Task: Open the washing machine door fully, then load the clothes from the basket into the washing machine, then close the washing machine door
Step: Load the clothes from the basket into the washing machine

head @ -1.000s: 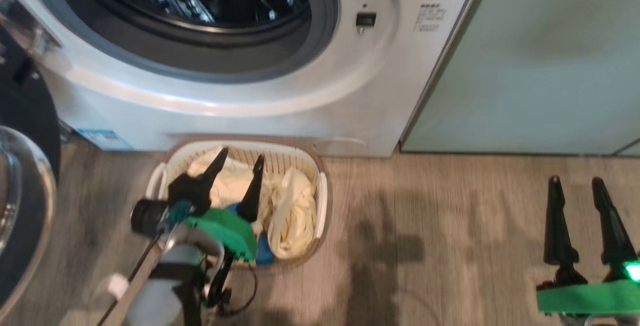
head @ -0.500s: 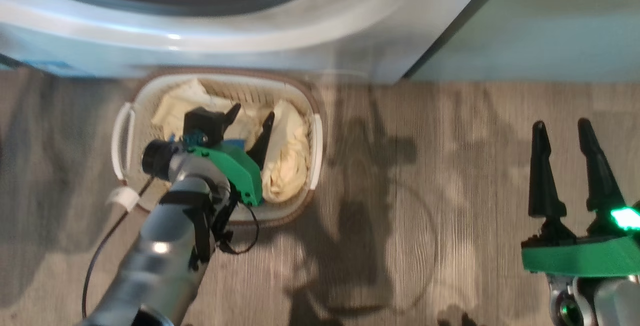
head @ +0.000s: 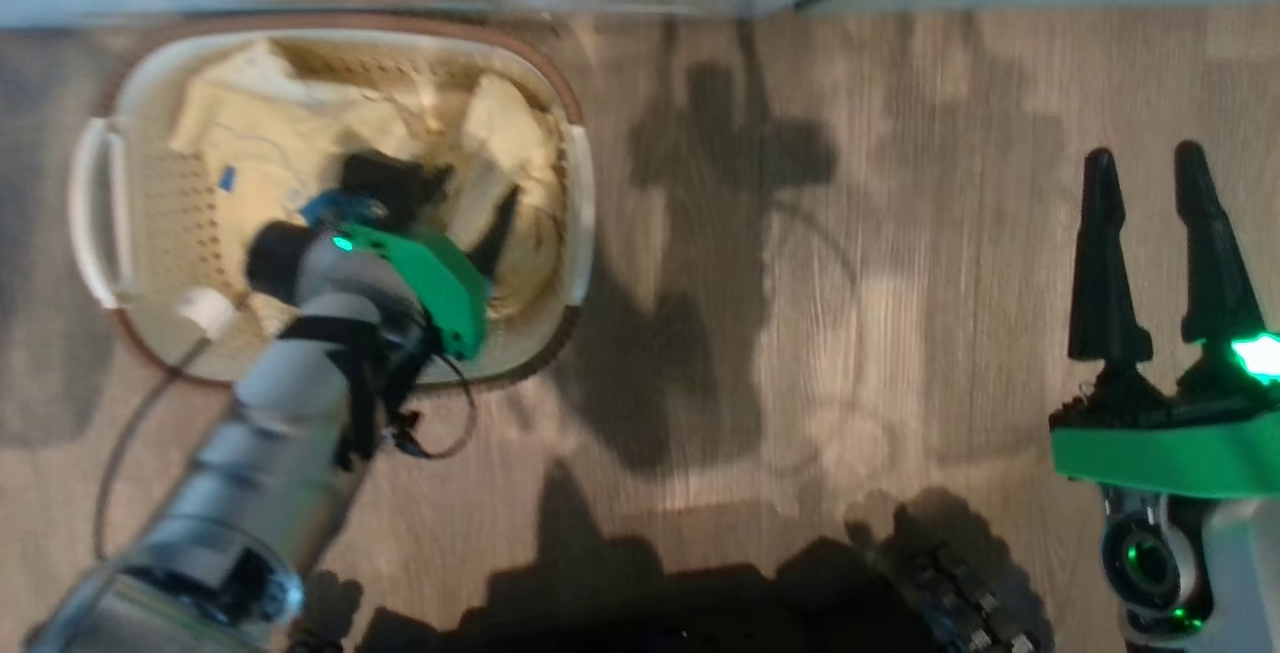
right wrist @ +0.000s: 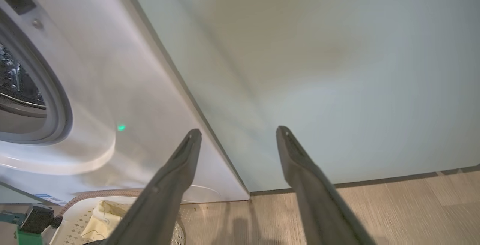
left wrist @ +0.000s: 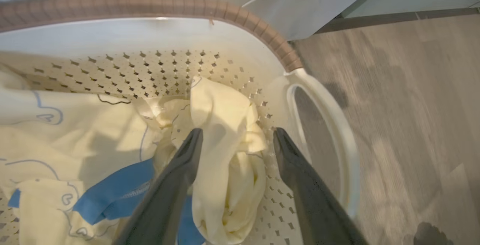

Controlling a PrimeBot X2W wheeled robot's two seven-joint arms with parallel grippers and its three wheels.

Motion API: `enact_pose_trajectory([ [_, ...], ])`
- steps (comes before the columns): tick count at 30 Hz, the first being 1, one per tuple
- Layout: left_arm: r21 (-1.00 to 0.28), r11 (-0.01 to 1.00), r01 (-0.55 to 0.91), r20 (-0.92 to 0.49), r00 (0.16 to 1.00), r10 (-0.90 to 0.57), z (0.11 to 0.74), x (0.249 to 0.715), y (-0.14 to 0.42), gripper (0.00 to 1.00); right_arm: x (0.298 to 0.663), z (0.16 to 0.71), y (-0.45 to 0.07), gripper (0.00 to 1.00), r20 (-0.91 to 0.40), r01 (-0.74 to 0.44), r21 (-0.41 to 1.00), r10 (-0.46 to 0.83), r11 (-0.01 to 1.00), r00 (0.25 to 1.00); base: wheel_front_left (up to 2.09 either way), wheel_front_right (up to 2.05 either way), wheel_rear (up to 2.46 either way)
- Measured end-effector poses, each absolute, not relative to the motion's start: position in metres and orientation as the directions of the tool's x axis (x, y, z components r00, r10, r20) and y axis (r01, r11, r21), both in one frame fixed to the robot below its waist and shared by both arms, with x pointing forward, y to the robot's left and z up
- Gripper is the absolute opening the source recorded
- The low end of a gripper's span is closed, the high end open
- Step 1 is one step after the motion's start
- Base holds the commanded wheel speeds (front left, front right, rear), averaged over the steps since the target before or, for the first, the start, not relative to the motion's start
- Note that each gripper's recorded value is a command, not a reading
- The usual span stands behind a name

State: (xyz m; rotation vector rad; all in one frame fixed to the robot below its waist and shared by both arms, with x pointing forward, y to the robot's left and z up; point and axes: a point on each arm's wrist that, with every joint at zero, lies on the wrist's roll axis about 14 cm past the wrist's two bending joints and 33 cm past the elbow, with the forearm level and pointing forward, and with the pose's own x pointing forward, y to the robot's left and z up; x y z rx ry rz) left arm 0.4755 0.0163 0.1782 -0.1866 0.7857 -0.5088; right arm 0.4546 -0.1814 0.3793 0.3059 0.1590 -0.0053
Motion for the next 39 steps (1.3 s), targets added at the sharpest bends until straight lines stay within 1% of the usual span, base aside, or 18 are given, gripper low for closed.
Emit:
enact_pose_trajectory([
  [5,-0.360,0.856,0.371,-0.668,0.538,-0.514,0.146,0.473,0.019,1.00,0.456,0.366,-0.190,1.00,-0.185,0.066,0.313,-0.007,0.947,0.983,0.00,0.00,0.00],
  [13,-0.417,0.818,0.396,-0.687,0.452,-0.569,0.117,0.465,-0.006,1.00,0.448,0.355,-0.206,1.00,-0.228,0.125,0.305,-0.055,0.944,0.972,0.00,0.00,0.00],
  [21,-0.392,0.840,0.375,-0.757,0.386,-0.526,0.089,0.461,0.002,1.00,0.443,0.355,-0.215,1.00,-0.239,0.154,0.297,-0.082,0.942,0.967,0.00,0.00,0.00],
  [22,-0.389,0.841,0.375,-0.763,0.381,-0.523,0.087,0.461,0.002,0.92,0.443,0.356,-0.216,1.00,-0.240,0.156,0.294,-0.085,0.943,0.967,0.00,0.00,0.00],
  [23,-0.390,0.842,0.373,-0.764,0.379,-0.522,0.087,0.461,0.002,0.61,0.443,0.356,-0.216,1.00,-0.240,0.157,0.293,-0.086,0.943,0.967,0.00,0.00,0.00],
  [24,-0.386,0.843,0.374,-0.768,0.376,-0.518,0.086,0.461,0.002,0.17,0.443,0.356,-0.216,1.00,-0.239,0.157,0.293,-0.087,0.943,0.967,0.00,0.00,0.00],
  [25,-0.382,0.844,0.375,-0.770,0.375,-0.516,0.087,0.461,0.002,0.00,0.443,0.357,-0.217,1.00,-0.237,0.157,0.292,-0.087,0.943,0.968,0.00,0.00,0.00],
  [29,-0.373,0.846,0.381,-0.771,0.379,-0.511,0.092,0.462,0.004,0.00,0.444,0.362,-0.219,1.00,-0.222,0.158,0.292,-0.094,0.943,0.971,0.00,0.00,0.00],
  [32,-0.362,0.843,0.397,-0.760,0.398,-0.514,0.101,0.464,0.005,0.00,0.446,0.367,-0.219,1.00,-0.205,0.150,0.288,-0.092,0.946,0.974,0.00,0.00,0.00],
  [39,-0.332,0.849,0.412,-0.718,0.473,-0.510,0.132,0.476,0.012,0.00,0.453,0.385,-0.218,1.00,-0.151,0.119,0.266,-0.081,0.956,0.985,0.00,0.00,0.00],
])
